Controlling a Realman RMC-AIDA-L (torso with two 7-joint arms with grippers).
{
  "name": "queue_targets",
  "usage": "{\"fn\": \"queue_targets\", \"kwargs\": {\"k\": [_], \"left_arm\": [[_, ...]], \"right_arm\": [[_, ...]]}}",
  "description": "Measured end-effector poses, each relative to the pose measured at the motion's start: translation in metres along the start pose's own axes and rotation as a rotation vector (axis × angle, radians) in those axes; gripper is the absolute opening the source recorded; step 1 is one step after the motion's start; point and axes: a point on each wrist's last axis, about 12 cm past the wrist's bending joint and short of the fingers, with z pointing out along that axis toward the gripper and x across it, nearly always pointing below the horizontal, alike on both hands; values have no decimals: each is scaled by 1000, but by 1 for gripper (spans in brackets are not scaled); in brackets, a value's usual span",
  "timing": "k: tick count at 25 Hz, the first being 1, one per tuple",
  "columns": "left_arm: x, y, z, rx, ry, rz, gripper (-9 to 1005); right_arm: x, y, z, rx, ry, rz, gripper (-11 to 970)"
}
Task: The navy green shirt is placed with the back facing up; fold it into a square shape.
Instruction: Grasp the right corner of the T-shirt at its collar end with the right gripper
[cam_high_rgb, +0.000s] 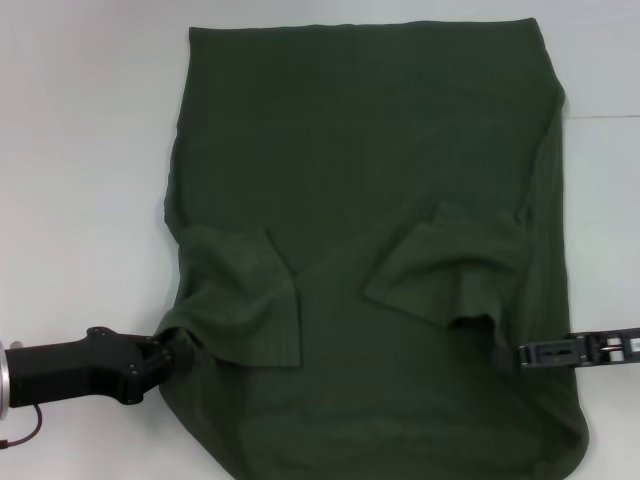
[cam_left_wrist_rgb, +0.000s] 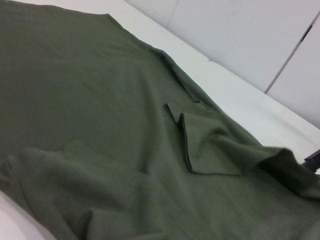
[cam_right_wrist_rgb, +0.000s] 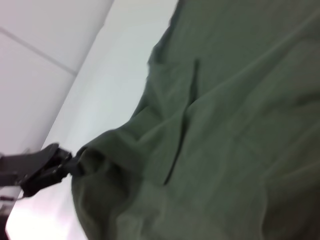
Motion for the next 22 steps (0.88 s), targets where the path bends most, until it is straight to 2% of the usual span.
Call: {"fn": "queue_targets", "kwargs": {"k": [4, 13, 22], "left_arm": [[-1, 0, 0, 0, 0, 2, 31], [-5, 0, 2, 3, -2, 10, 31], [-8, 1, 4, 7, -3, 18, 32]], "right_arm": [[9, -9, -16, 30, -31, 39, 736], [22, -17, -29, 64, -49, 81, 724], [17, -17, -17, 86, -12, 55, 713]]}}
